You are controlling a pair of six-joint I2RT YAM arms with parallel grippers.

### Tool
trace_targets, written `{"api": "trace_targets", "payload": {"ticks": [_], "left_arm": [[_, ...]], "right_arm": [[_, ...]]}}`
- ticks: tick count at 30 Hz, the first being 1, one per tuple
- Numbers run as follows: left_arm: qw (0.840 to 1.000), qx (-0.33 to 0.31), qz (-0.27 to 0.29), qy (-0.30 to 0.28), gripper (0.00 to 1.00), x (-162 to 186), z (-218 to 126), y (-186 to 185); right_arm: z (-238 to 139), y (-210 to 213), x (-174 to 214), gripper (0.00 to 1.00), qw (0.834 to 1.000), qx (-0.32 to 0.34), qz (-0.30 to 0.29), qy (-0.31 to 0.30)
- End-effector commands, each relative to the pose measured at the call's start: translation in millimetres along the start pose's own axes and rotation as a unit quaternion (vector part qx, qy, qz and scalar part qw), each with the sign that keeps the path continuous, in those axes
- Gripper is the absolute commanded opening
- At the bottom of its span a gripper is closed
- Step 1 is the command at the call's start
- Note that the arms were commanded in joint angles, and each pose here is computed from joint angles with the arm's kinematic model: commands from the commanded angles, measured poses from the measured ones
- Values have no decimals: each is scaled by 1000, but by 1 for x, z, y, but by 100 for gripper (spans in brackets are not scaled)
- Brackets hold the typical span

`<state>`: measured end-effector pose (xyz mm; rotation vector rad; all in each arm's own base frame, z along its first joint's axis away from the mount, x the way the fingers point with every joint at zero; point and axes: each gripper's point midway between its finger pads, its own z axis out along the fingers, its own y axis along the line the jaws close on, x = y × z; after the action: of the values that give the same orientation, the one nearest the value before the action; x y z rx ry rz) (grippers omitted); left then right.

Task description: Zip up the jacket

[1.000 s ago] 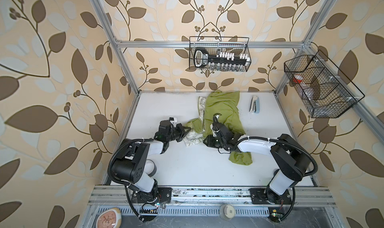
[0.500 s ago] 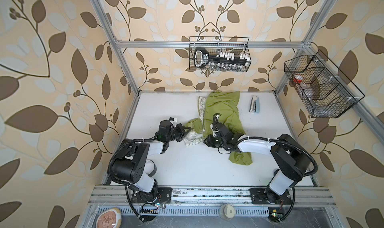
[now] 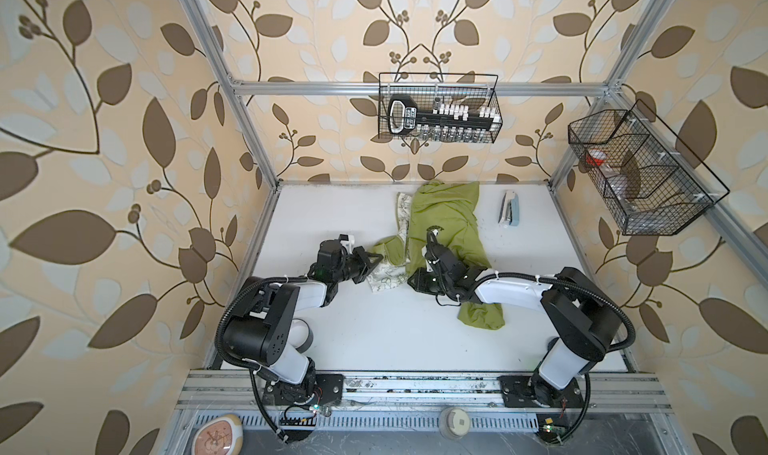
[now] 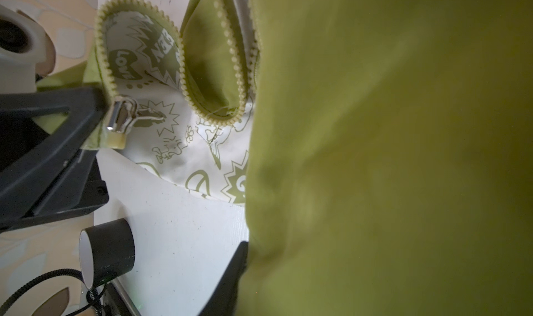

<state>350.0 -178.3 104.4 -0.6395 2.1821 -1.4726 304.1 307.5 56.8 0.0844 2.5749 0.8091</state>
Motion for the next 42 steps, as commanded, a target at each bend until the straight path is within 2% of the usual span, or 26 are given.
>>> {"api": "trace_targets", "payload": {"ticks": [1, 9, 17, 28, 42], "left_arm": [[999, 28, 20, 6, 0, 3, -1, -17], [999, 28, 20, 7, 0, 2, 0, -17], [999, 28, 20, 7, 0, 2, 0, -17], [999, 27, 18, 6, 0, 3, 0, -15], [999, 30, 18, 7, 0, 3, 0, -17]], "right_arm": [[-4, 5, -10, 27, 1000, -5, 10, -19], [-5, 7, -13, 24, 999, -13, 15, -26], [-5, 7, -12, 14, 999, -18, 15, -22], [-3, 6, -5, 17, 1000, -23, 13, -5], [0, 1, 0, 14, 1000, -19, 14, 7]]}}
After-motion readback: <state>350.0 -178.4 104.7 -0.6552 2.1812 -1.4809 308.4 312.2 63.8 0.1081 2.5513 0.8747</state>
